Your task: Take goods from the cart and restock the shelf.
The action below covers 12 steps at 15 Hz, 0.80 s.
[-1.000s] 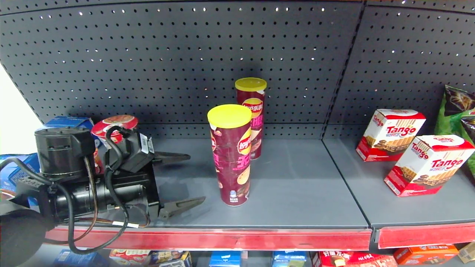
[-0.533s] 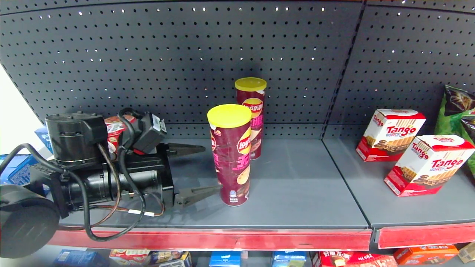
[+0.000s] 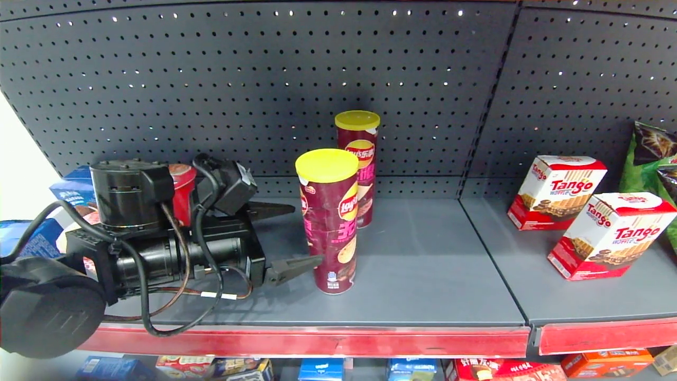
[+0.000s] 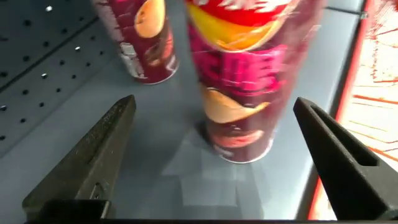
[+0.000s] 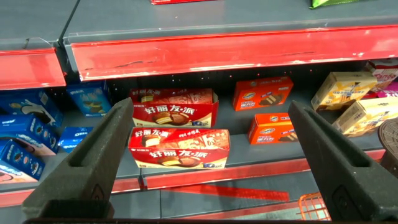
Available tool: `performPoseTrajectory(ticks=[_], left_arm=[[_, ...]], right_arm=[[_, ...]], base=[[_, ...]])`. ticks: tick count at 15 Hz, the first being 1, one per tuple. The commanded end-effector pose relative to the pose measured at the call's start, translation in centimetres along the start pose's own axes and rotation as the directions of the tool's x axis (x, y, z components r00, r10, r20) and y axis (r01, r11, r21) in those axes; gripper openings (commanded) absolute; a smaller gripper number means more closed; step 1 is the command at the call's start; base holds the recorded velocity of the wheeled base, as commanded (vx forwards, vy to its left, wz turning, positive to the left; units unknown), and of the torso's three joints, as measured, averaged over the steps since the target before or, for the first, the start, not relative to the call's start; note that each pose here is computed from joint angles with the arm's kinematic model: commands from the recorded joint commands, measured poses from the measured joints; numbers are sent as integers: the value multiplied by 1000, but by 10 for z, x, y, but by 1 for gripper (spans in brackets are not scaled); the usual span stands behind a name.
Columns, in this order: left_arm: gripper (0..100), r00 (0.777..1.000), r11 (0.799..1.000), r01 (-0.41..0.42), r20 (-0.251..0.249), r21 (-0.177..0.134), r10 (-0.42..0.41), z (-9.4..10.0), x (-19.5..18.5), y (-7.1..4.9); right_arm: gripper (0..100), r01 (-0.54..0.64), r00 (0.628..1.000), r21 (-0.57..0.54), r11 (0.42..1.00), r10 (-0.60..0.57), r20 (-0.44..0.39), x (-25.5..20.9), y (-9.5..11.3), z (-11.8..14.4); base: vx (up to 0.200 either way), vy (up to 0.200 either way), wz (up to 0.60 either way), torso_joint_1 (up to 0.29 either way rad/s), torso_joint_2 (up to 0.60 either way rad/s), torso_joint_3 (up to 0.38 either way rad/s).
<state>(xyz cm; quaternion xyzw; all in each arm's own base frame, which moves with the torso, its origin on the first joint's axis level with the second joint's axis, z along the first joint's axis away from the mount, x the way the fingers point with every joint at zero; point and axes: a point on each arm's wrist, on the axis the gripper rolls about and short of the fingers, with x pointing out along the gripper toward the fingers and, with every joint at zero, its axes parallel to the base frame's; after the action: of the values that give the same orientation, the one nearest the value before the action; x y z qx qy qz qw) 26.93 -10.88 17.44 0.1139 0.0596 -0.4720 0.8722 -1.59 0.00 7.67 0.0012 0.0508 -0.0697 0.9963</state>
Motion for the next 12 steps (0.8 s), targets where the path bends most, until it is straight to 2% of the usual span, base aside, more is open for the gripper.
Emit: performPoseTrajectory(ticks=[1, 4, 7, 10, 11, 12], left_arm=[[100, 1000, 1000, -11, -3, 1, 11, 0, 2, 2], [100, 997, 998, -69, -24, 6, 69, 1, 5, 7], [100, 992, 992, -119, -31, 48, 121, 8, 5, 15], [100, 985, 985, -165, -37, 46, 167, 6, 1, 25], [100, 974, 975, -217, -48, 46, 220, 5, -3, 31], [100, 971, 972, -232, -50, 45, 234, 5, -5, 34]], right_arm=[[100, 0, 1000, -1, 1000, 0, -3, 0, 0, 0], [100, 0, 1000, 0, 1000, 0, -1, 0, 0, 0], [100, 0, 1000, -1, 1000, 0, -1, 0, 0, 0], [100, 0, 1000, 0, 1000, 0, -1, 0, 0, 0], [100, 0, 1000, 0, 1000, 0, -1, 0, 0, 0], [100, 0, 1000, -1, 1000, 0, -3, 0, 0, 0]], base=[[0, 0, 0, 0, 0, 0], [0, 0, 0, 0, 0, 0], [0, 0, 0, 0, 0, 0], [0, 0, 0, 0, 0, 0], [0, 0, 0, 0, 0, 0], [0, 0, 0, 0, 0, 0]])
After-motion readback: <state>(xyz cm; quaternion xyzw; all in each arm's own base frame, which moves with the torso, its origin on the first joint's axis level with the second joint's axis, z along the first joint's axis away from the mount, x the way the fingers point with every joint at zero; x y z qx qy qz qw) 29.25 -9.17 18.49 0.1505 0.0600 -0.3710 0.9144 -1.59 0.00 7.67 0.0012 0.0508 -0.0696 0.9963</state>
